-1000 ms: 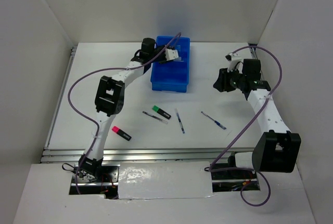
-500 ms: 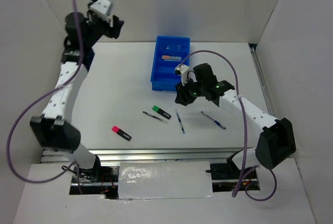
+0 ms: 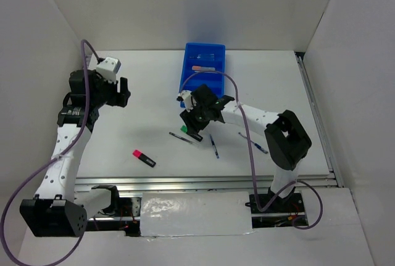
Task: Sort the stationery into containers
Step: Grab a piece of stationery with the right arm
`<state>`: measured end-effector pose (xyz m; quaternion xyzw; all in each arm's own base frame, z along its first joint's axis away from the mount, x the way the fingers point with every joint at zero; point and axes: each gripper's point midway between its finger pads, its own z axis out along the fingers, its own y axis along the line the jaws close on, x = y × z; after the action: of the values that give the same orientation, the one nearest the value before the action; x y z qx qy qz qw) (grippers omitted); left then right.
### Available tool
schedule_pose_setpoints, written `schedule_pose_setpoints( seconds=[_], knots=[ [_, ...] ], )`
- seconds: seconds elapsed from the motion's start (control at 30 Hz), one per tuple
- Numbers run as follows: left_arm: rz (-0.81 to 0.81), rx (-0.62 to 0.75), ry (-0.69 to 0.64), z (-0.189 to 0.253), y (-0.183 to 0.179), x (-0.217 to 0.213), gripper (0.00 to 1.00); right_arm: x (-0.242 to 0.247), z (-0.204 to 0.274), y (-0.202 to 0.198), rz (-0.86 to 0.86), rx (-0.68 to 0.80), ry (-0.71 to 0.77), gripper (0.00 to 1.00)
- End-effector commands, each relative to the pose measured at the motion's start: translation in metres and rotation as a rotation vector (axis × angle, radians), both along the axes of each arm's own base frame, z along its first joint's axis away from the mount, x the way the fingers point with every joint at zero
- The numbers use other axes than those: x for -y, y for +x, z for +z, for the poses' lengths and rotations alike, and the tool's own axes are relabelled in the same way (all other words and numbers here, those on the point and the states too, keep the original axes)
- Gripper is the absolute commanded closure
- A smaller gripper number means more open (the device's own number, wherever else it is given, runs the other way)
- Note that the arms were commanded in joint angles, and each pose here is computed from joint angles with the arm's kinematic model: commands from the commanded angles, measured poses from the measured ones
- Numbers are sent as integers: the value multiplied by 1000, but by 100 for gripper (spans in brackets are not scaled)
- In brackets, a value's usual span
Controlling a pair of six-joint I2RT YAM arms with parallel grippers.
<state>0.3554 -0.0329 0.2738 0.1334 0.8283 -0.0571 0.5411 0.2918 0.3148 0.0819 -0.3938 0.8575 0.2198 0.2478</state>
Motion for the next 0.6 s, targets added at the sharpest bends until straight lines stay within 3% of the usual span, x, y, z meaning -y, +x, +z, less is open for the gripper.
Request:
schedule_pose_setpoints(
  seconds=[0.0,0.2,0.27,0.33,0.57],
  knots=[
    [57,43,-22,17,-21,-11,22,-18,19,26,-25,80,20,47],
    [97,31,1,11,-37,-23,20,-28,-7,35,-9,47,-23,47],
    [102,23,4,9,-40,-26,7,-29,-12,35,3,46,-41,47],
    [104,5,2,6,-43,-28,5,-28,-23,32,6,26,-78,46],
    [104,-12,-38,3,-50,-26,3,-16,-51,27,25,-4,-195,47]
  ],
)
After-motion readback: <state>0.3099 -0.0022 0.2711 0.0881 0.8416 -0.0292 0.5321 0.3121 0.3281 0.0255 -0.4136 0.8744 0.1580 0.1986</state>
